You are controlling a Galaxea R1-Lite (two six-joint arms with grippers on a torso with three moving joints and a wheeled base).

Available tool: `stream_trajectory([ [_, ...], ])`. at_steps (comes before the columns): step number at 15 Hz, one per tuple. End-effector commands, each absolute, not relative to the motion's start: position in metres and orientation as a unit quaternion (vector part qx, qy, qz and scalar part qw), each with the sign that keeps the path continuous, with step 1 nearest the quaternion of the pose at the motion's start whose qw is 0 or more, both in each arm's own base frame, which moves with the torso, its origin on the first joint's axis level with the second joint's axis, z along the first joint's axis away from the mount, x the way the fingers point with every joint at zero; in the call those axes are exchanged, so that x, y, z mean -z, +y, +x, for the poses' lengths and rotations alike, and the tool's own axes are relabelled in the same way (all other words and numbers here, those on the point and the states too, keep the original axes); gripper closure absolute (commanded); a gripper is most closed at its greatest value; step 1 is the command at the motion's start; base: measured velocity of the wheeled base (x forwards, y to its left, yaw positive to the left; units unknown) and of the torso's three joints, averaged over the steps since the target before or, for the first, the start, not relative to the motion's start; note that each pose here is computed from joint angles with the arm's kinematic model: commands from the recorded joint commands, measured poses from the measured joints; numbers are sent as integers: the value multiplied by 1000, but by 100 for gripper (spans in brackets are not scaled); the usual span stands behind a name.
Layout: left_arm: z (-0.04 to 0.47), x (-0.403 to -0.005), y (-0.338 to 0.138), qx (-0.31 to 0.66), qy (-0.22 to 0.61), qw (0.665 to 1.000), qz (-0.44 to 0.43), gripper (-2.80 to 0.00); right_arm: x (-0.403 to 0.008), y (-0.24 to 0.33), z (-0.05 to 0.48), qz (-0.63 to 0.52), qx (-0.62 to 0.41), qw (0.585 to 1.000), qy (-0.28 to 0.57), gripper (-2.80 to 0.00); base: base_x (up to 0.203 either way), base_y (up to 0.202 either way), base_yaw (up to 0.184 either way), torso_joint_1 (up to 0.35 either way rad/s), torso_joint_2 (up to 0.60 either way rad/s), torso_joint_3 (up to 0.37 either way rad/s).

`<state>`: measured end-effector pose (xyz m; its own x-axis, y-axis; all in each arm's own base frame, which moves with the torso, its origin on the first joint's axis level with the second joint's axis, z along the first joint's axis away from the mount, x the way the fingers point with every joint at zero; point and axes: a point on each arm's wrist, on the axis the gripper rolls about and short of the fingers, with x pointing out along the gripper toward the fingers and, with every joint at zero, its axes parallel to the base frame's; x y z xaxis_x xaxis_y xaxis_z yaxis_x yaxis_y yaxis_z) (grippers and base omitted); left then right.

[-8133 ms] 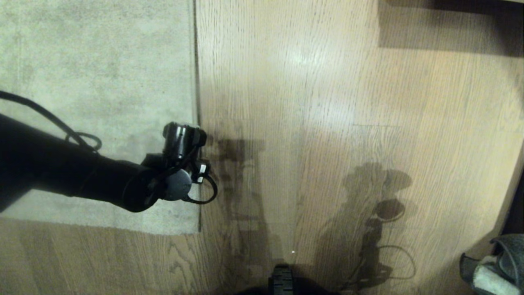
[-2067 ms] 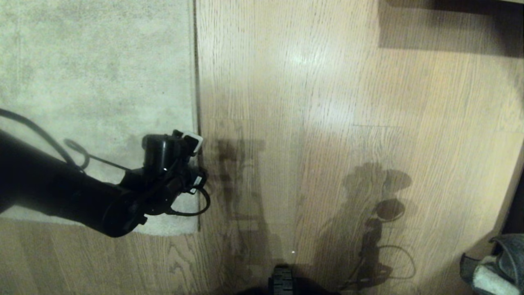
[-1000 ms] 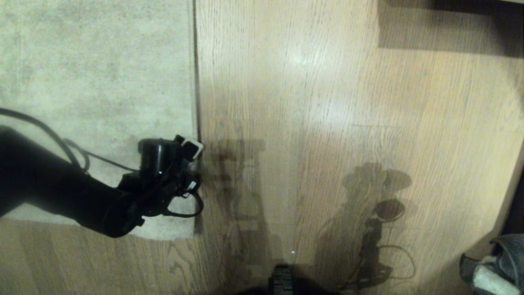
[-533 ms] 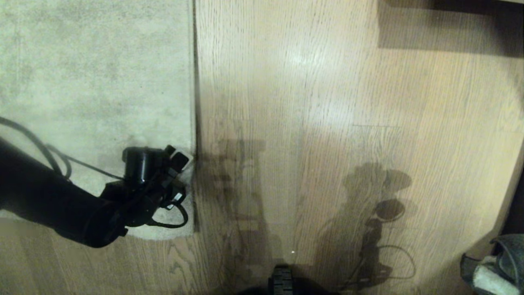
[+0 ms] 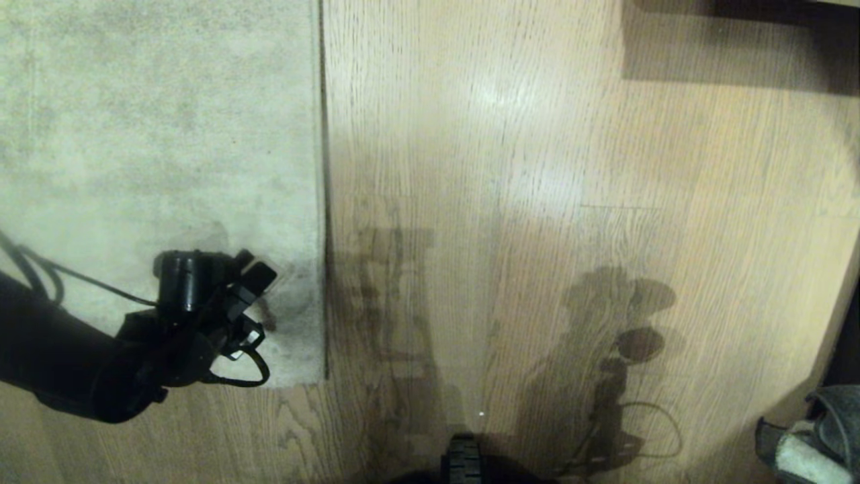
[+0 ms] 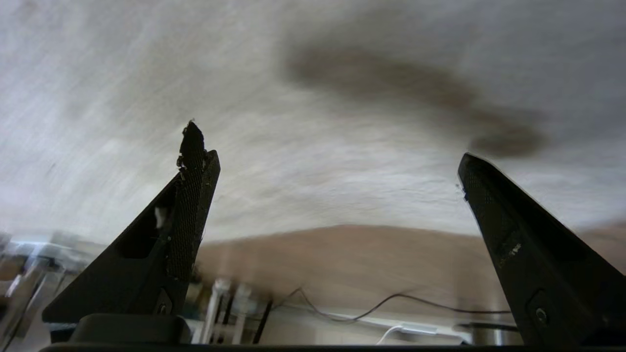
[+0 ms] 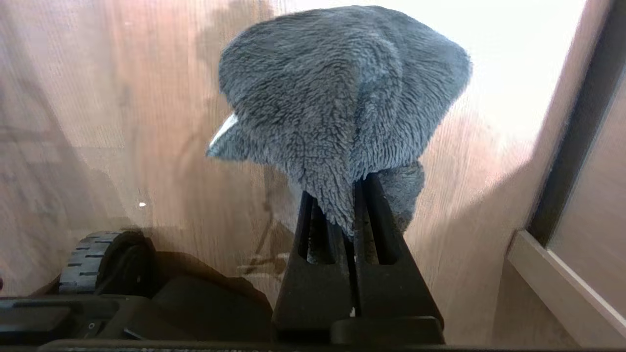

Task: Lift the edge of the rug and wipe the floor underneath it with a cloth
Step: Lift up the carpet

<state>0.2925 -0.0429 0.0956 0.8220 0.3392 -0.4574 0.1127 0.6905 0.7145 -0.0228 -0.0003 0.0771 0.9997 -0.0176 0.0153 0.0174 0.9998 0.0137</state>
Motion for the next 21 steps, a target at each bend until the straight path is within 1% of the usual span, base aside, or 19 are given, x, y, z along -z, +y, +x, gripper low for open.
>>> stream_trajectory([
  [1,291,-100,-43,-66,282,875,387,-280,-77,0,-23,7,9,1000,-7,0,0,0,0,0,0,0],
  [5,288,-108,-48,-63,266,884,379,-280,-77,0,-23,7,9,1000,-7,0,0,0,0,0,0,0],
  [9,270,-129,-62,-71,219,933,275,-280,-77,0,-23,7,9,1000,-7,0,0,0,0,0,0,0],
  [12,244,-152,-57,-80,180,954,227,-280,-77,0,-23,7,9,1000,-7,0,0,0,0,0,0,0],
  [14,233,-153,-61,-57,171,962,204,-280,-77,0,-23,7,9,1000,-7,0,0,0,0,0,0,0],
  [16,233,-156,-68,-47,159,969,180,-280,-77,0,-23,7,9,1000,-7,0,0,0,0,0,0,0],
  [19,242,-157,-74,-45,156,974,161,-280,-77,0,-23,7,9,1000,-6,0,0,0,0,0,0,0],
  [21,254,-150,-82,-37,166,973,159,-280,-77,0,-23,7,9,1000,-7,0,0,0,0,0,0,0],
])
